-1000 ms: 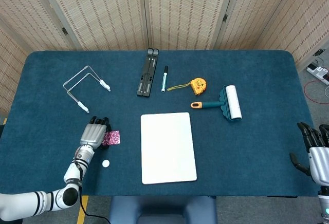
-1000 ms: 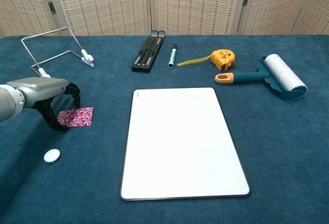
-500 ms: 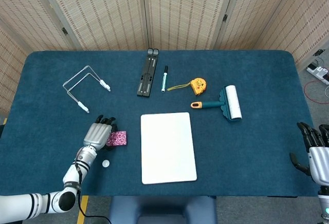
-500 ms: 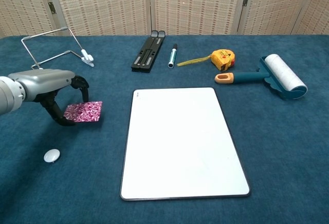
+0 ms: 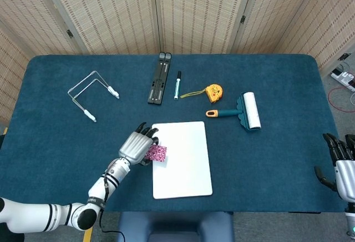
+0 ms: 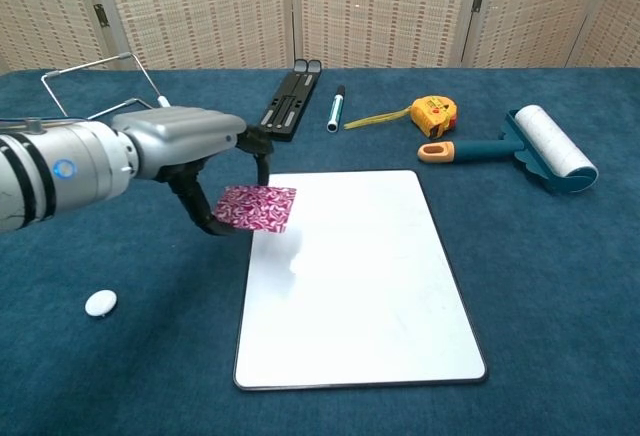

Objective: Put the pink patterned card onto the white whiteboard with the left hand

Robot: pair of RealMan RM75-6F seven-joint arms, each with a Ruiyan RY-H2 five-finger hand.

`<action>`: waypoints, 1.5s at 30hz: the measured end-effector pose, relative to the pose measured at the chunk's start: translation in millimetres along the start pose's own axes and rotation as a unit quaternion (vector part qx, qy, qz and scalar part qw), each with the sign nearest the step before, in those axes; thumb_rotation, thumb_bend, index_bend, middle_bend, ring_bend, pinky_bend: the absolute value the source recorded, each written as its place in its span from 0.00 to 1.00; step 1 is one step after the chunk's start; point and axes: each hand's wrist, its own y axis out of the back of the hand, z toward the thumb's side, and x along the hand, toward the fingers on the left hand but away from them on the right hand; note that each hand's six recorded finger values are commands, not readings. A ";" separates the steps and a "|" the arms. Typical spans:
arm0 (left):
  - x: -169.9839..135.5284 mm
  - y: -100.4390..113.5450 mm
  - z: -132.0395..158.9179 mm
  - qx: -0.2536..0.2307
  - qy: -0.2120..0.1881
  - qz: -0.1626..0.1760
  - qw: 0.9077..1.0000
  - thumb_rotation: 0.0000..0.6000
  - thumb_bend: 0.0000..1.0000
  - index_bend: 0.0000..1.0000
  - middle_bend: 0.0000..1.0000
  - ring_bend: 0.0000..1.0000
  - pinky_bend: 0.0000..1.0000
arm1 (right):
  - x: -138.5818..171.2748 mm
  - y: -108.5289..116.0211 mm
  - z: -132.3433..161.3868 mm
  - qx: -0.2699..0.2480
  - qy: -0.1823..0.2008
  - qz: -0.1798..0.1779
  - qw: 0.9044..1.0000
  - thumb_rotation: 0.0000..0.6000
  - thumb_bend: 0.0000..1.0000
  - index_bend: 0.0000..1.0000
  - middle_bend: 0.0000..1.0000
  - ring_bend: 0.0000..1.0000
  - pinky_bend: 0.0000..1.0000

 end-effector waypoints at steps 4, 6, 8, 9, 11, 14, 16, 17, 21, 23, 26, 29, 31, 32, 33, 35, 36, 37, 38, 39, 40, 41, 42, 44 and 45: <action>12.1 -2.1 20.1 0.009 -0.014 -0.007 1.000 1.00 0.28 0.44 0.16 0.17 0.00 | -0.8 0.0 0.5 0.001 0.001 0.002 1.000 1.00 0.37 0.02 0.12 0.14 0.04; 17.9 -4.4 27.2 0.016 -0.017 -0.012 1.000 1.00 0.28 0.44 0.16 0.17 0.00 | -0.6 0.6 0.0 0.001 0.000 0.001 1.000 1.00 0.37 0.02 0.12 0.14 0.04; 24.1 -7.8 34.1 0.023 -0.017 -0.019 0.999 1.00 0.28 0.44 0.16 0.17 0.00 | -0.1 0.8 -1.1 0.001 -0.002 0.001 1.000 1.00 0.37 0.03 0.12 0.14 0.04; 26.4 -9.4 36.6 0.025 -0.017 -0.022 0.999 1.00 0.28 0.44 0.16 0.17 0.00 | 0.4 0.8 -2.2 0.001 -0.004 0.001 1.000 1.00 0.37 0.03 0.12 0.14 0.04; 31.4 -13.0 41.8 0.032 -0.016 -0.029 0.999 1.00 0.28 0.44 0.16 0.17 0.00 | 1.3 1.0 -4.1 0.001 -0.008 0.001 1.000 1.00 0.37 0.03 0.12 0.14 0.04; 36.7 -16.6 49.1 0.042 -0.018 -0.035 0.998 1.00 0.28 0.44 0.16 0.17 0.00 | 1.9 0.6 -6.5 0.001 -0.012 0.002 1.000 1.00 0.37 0.03 0.12 0.14 0.04; 38.3 -17.3 52.7 0.045 -0.020 -0.035 0.998 1.00 0.28 0.40 0.16 0.17 0.00 | 1.4 0.1 -6.8 0.000 -0.012 0.003 1.000 1.00 0.37 0.03 0.12 0.14 0.04; 38.9 -17.4 53.3 0.045 -0.020 -0.035 0.998 1.00 0.27 0.35 0.16 0.17 0.00 | 1.0 0.0 -6.5 0.000 -0.011 0.002 1.000 1.00 0.37 0.03 0.12 0.14 0.04; 39.9 -15.8 55.0 0.045 -0.017 -0.032 0.998 1.00 0.27 0.14 0.16 0.15 0.00 | 0.0 0.3 -5.9 -0.001 -0.010 0.002 1.000 1.00 0.37 0.03 0.12 0.14 0.04; 38.6 -14.4 55.2 0.044 -0.018 -0.029 0.998 1.00 0.27 0.12 0.16 0.15 0.00 | -0.1 0.5 -6.3 -0.002 -0.010 0.001 1.000 1.00 0.37 0.03 0.12 0.14 0.04; 35.9 -12.6 53.9 0.045 -0.020 -0.024 0.999 1.00 0.27 0.15 0.16 0.15 0.00 | -0.7 0.5 -6.2 -0.003 -0.011 0.001 1.000 1.00 0.37 0.03 0.12 0.14 0.04; 30.9 -9.4 49.4 0.048 -0.023 -0.015 0.998 1.00 0.27 0.22 0.16 0.15 0.00 | -1.5 0.3 -4.5 -0.003 -0.007 0.001 1.000 1.00 0.37 0.03 0.12 0.14 0.04; 25.7 -5.9 43.9 0.051 -0.025 -0.007 0.998 1.00 0.27 0.27 0.16 0.15 0.00 | -2.3 0.3 -3.0 -0.003 -0.004 0.002 1.000 1.00 0.37 0.04 0.12 0.14 0.04; 23.0 -4.5 40.6 0.054 -0.025 -0.003 0.998 1.00 0.27 0.30 0.16 0.15 0.00 | -2.8 0.3 -2.4 -0.002 -0.004 0.002 1.000 1.00 0.37 0.05 0.12 0.14 0.04; 20.1 -3.2 36.8 0.058 -0.025 0.001 0.998 1.00 0.27 0.33 0.16 0.15 0.00 | -3.4 0.3 -1.8 -0.001 -0.003 0.002 1.000 1.00 0.37 0.05 0.12 0.14 0.04; 11.5 -1.1 25.1 0.069 -0.025 0.008 0.997 1.00 0.27 0.34 0.16 0.15 0.00 | -4.5 -0.4 -0.2 -0.001 0.000 0.004 1.000 1.00 0.37 0.06 0.12 0.14 0.04; 7.2 -0.5 19.4 0.074 -0.023 0.010 0.997 1.00 0.27 0.35 0.16 0.15 0.00 | -5.4 -1.0 1.7 -0.002 0.003 0.005 1.000 1.00 0.37 0.07 0.12 0.14 0.04; 1.1 0.3 11.5 0.080 -0.021 0.012 0.997 1.00 0.27 0.36 0.16 0.15 0.00 | -6.0 -1.3 3.2 -0.003 0.005 0.005 1.000 1.00 0.37 0.07 0.12 0.14 0.04; -4.8 1.2 4.1 0.084 -0.019 0.015 0.996 1.00 0.27 0.36 0.16 0.15 0.00 | -6.3 -1.6 4.6 -0.003 0.008 0.005 1.000 1.00 0.37 0.07 0.12 0.14 0.04; -7.8 1.5 0.7 0.087 -0.018 0.016 0.996 1.00 0.27 0.38 0.16 0.15 0.00 | -6.6 -2.1 6.4 -0.004 0.011 0.005 1.000 1.00 0.37 0.07 0.12 0.14 0.04; -13.8 1.7 -5.9 0.090 -0.017 0.019 0.996 1.00 0.27 0.38 0.16 0.15 0.00 | -6.7 -2.8 7.3 -0.005 0.012 0.006 1.000 1.00 0.37 0.07 0.12 0.14 0.04; -18.3 1.2 -9.9 0.090 -0.017 0.021 0.996 1.00 0.27 0.39 0.16 0.15 0.00 | -6.8 -3.2 7.7 -0.005 0.012 0.006 1.000 1.00 0.37 0.07 0.12 0.14 0.04; -22.8 0.2 -13.4 0.090 -0.017 0.023 0.996 1.00 0.27 0.39 0.16 0.15 0.00 | -7.0 -3.4 8.0 -0.005 0.012 0.007 1.000 1.00 0.37 0.07 0.12 0.14 0.04; -33.6 -2.3 -22.5 0.089 -0.020 0.027 0.996 1.00 0.27 0.39 0.17 0.15 0.00 | -7.3 -3.3 8.8 -0.004 0.013 0.006 1.000 1.00 0.37 0.07 0.12 0.14 0.04; -38.4 -3.5 -26.6 0.089 -0.021 0.029 0.995 1.00 0.27 0.39 0.17 0.15 0.00 | -7.3 -3.2 9.5 -0.004 0.014 0.006 1.000 1.00 0.37 0.07 0.12 0.14 0.04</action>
